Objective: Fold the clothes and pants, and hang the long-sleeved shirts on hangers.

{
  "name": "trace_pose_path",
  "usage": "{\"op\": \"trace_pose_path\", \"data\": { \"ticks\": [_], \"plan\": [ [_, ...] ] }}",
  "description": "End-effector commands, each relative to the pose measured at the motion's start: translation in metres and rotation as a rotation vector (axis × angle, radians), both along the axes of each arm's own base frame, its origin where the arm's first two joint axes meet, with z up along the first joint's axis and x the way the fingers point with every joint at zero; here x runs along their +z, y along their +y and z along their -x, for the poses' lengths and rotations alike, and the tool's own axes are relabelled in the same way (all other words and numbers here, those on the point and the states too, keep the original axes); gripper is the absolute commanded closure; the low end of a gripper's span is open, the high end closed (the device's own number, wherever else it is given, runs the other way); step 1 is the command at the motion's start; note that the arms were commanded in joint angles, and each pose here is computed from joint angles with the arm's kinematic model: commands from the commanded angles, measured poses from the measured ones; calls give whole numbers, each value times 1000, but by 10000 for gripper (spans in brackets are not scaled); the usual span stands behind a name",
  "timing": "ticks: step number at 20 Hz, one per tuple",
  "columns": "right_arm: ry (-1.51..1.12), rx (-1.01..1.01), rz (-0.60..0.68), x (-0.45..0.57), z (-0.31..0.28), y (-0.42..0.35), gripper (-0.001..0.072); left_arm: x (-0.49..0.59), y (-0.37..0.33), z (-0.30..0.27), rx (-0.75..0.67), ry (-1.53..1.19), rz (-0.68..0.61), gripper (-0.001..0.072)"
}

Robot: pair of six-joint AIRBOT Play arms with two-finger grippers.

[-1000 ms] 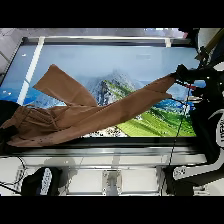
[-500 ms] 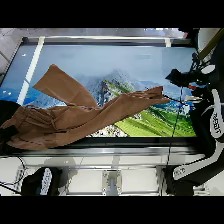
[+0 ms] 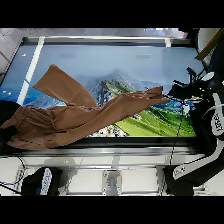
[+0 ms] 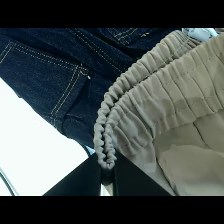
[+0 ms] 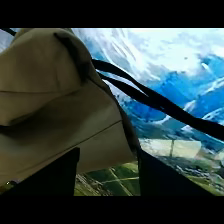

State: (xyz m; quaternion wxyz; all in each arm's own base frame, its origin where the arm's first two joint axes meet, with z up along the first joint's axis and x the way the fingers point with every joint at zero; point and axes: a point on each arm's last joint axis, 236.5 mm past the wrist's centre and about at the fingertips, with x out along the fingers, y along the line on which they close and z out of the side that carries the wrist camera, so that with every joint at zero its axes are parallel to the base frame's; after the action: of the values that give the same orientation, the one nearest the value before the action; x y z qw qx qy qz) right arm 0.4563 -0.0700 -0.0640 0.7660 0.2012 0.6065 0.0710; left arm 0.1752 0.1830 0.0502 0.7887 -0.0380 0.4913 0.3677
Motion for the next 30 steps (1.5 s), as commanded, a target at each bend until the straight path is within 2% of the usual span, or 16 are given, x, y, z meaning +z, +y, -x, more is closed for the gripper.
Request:
{"op": "trace_pose_path", "data": {
  "ticks": [1, 4, 8, 9, 10, 11, 15, 16, 17, 18, 19, 20, 21, 27, 30],
  "plan": [
    [54, 77, -77, -15, 14, 17, 304, 0, 0, 0, 0, 1, 0, 681],
    [102, 94, -143, -29, 21, 29, 304, 0, 0, 0, 0, 1, 0, 681],
    [90, 108, -141, -36, 16, 36, 313, 0, 0, 0, 0, 1, 0, 681],
    [79, 126, -149, -35, 15, 39, 441, 0, 0, 0, 0, 1, 0, 681],
    [68, 135, -157, -32, 14, 41, 604, 0, 0, 0, 0, 1, 0, 681],
    [62, 148, -155, -29, 14, 41, 691, 0, 0, 0, 0, 1, 0, 681],
    [31, 151, -101, -9, 16, 27, 699, 0, 0, 0, 0, 1, 0, 681],
    [18, 141, -79, -2, 17, 19, 677, 0, 0, 0, 0, 1, 0, 681],
    [5, 124, -60, 4, 17, 8, 510, 0, 0, 0, 0, 1, 0, 681],
    [5, 91, -60, 8, 19, -2, 295, 0, 0, 0, 0, 0, 0, 681],
    [12, 55, -66, 9, 21, -10, 261, 0, 0, 0, 0, 1, 0, 681],
    [20, 37, -74, 7, 24, -16, 251, 0, 0, 0, 0, 1, 0, 681],
    [24, 28, -81, 4, 24, -18, 194, 0, 0, 0, 0, 1, 0, 681],
    [-44, 71, -252, -16, 4, 11, 191, 0, 0, 0, 0, 1, 0, 681],
    [-72, 66, -212, -25, -5, 8, 192, 0, 0, 0, 0, 1, 0, 682]
  ]
}}
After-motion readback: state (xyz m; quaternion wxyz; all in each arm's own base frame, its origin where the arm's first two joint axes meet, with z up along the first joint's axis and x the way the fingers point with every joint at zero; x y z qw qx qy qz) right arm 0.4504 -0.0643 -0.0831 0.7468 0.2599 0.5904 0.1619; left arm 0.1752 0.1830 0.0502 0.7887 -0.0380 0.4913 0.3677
